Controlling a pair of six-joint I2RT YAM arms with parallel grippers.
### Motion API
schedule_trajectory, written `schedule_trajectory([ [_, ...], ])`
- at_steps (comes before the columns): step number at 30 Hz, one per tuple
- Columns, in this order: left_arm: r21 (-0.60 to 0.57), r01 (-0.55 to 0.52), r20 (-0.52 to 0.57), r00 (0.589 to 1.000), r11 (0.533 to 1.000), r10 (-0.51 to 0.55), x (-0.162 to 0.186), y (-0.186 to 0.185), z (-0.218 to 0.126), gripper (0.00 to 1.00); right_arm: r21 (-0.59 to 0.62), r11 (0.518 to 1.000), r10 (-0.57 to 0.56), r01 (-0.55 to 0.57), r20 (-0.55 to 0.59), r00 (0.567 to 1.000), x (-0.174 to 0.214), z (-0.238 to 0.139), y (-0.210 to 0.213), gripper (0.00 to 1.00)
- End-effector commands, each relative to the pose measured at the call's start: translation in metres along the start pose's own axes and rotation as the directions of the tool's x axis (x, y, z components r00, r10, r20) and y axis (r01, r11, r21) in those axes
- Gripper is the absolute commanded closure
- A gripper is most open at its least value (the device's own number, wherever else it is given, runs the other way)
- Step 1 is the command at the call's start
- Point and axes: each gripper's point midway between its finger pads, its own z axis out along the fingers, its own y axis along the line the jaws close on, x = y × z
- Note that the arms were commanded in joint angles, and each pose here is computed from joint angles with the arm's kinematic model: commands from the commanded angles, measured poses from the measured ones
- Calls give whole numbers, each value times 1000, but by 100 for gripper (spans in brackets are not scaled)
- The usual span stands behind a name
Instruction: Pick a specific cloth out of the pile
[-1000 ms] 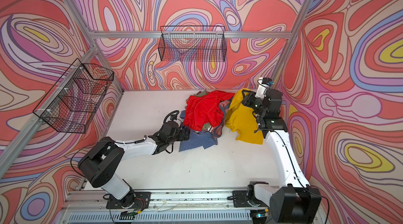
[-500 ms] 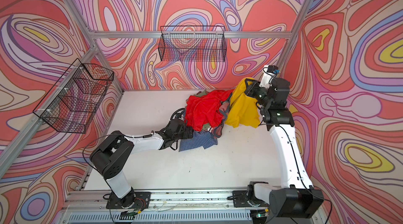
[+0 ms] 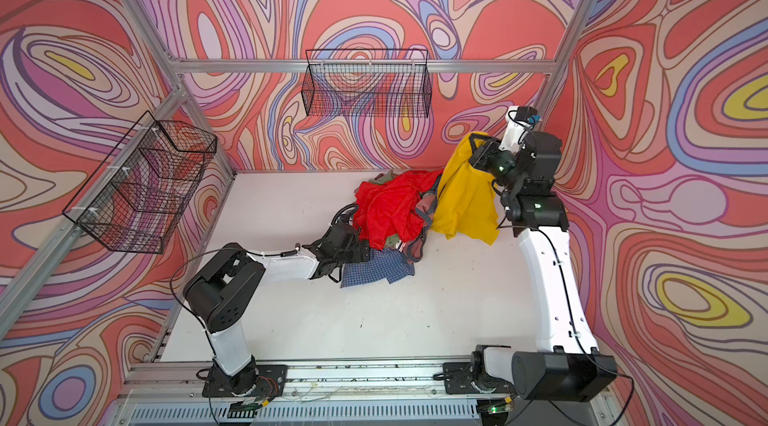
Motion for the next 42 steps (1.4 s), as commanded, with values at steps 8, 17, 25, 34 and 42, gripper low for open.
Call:
schedule_trajectory([
  [8, -39, 6, -26, 1000, 999, -7, 3, 0, 8, 1, -117, 991, -45, 70, 204, 978, -77, -29, 56, 100],
  [17, -43, 2, -37, 999, 999, -4, 2, -1, 12, 1, -203, 976, -22, 72, 240, 971, -102, -39, 84, 100],
  [25, -43, -1, -45, 999, 999, -1, 3, -2, 15, 1, -220, 965, -70, 145, 317, 946, -130, -78, 117, 100],
  [34, -31, -7, -29, 1000, 999, 6, -3, -7, 10, 1, -237, 970, 2, 52, 222, 975, -98, -65, 101, 100],
  [42, -23, -16, 28, 999, 1000, 17, -16, -8, -12, 1, -204, 973, 108, -104, 8, 994, 3, -35, 45, 100],
])
